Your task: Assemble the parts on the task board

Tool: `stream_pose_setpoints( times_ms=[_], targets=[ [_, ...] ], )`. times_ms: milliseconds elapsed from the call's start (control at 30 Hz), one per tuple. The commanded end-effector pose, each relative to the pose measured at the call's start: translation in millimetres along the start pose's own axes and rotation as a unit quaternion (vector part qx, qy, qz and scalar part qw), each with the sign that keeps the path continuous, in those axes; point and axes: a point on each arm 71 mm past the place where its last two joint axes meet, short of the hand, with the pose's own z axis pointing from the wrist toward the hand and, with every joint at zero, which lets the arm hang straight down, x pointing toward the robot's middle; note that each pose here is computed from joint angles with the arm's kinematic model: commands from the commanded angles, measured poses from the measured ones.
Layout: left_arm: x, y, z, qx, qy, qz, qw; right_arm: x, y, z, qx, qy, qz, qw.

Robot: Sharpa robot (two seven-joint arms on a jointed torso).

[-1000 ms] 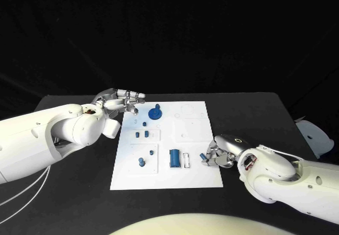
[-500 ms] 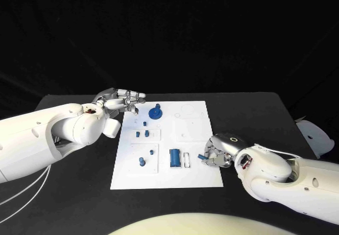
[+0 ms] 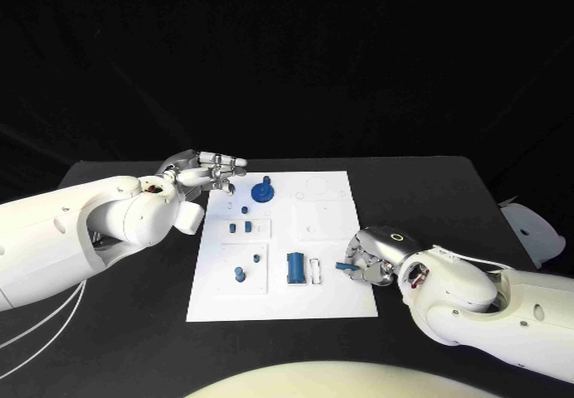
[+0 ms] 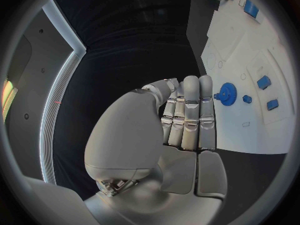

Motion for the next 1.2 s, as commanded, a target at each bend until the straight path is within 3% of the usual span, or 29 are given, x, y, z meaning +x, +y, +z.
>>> stream_pose_setpoints(
  times_ms=[33, 333, 600, 933, 1200],
  targets=[
    [3.1, -1.0, 0.4, 0.002, 0.011, -0.001, 1.0, -5.5, 2, -1.0, 0.017, -0.016, 0.06, 0.998],
    [3.5, -1.1, 0.4, 0.002, 0.012, -0.001, 1.0, -6.6, 12, -0.8, 0.026, -0.011, 0.134, 0.991],
    [4.4, -1.1, 0.7, 0.003, 0.013, -0.002, 1.0, 1.2, 20, 5.3, 0.038, 0.028, 0.179, 0.983],
    [5.1, -1.0, 0.8, 0.001, 0.015, -0.002, 1.0, 12.9, 26, 11.8, 0.046, 0.085, 0.19, 0.977],
    [6.1, -0.6, 0.7, -0.001, 0.02, 0.0, 1.0, 16.4, 28, 14.9, 0.048, 0.097, 0.19, 0.976]
  ],
)
